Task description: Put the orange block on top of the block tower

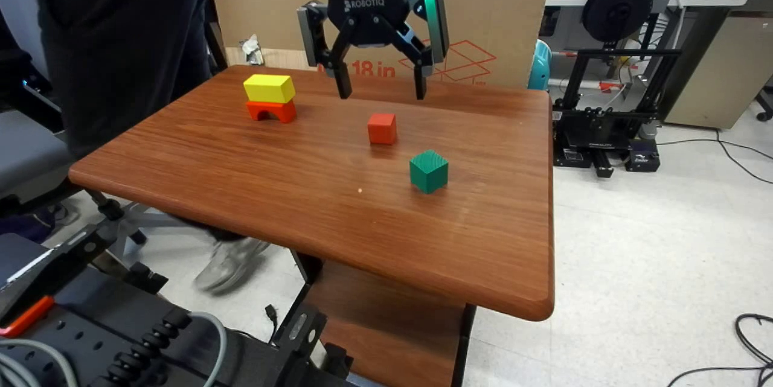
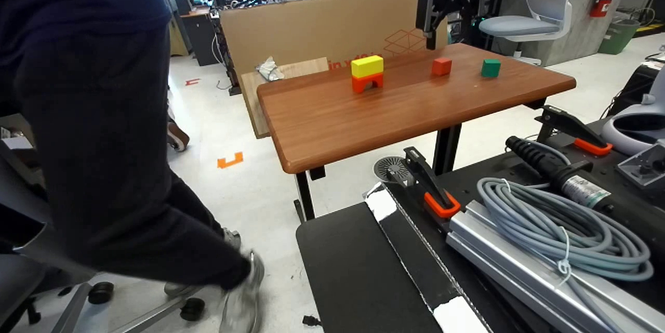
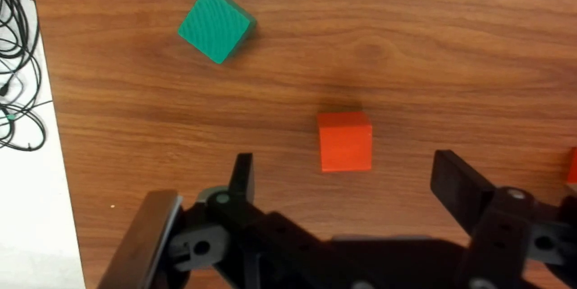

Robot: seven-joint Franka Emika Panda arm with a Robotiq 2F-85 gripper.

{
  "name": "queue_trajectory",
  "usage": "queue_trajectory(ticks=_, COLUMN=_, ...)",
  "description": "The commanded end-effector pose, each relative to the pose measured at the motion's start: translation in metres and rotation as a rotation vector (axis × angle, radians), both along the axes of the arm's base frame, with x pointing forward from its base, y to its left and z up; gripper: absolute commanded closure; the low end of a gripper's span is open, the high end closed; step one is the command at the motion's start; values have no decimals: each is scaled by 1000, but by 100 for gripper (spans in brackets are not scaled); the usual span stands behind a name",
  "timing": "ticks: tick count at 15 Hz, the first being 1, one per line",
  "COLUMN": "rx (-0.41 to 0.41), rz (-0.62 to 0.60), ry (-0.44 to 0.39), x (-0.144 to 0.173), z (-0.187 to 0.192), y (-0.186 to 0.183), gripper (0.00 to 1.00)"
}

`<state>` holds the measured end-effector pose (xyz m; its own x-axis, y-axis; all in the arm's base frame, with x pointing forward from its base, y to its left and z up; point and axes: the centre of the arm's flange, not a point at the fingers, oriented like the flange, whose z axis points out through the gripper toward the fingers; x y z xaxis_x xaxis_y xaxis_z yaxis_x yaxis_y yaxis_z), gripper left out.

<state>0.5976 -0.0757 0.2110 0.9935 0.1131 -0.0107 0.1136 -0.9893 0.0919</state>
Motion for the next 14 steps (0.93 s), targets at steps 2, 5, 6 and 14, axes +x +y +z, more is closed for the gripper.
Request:
queue_trajectory(ticks=2, rx=-28, rz=2, ry=35, x=9, z=-13, y=3, gripper=0)
queue_trajectory(ticks=5, rx=-23, rz=3, ry=50, x=10, z=-20, y=4, gripper=0)
queue_trajectory(ticks=6, rx=-22, rz=3, ry=52, x=10, z=-22, y=4, gripper=0)
queue_trajectory(ticks=14, rx=-14, rz=6, ry=96, x=24, z=-32, y=10, gripper=0)
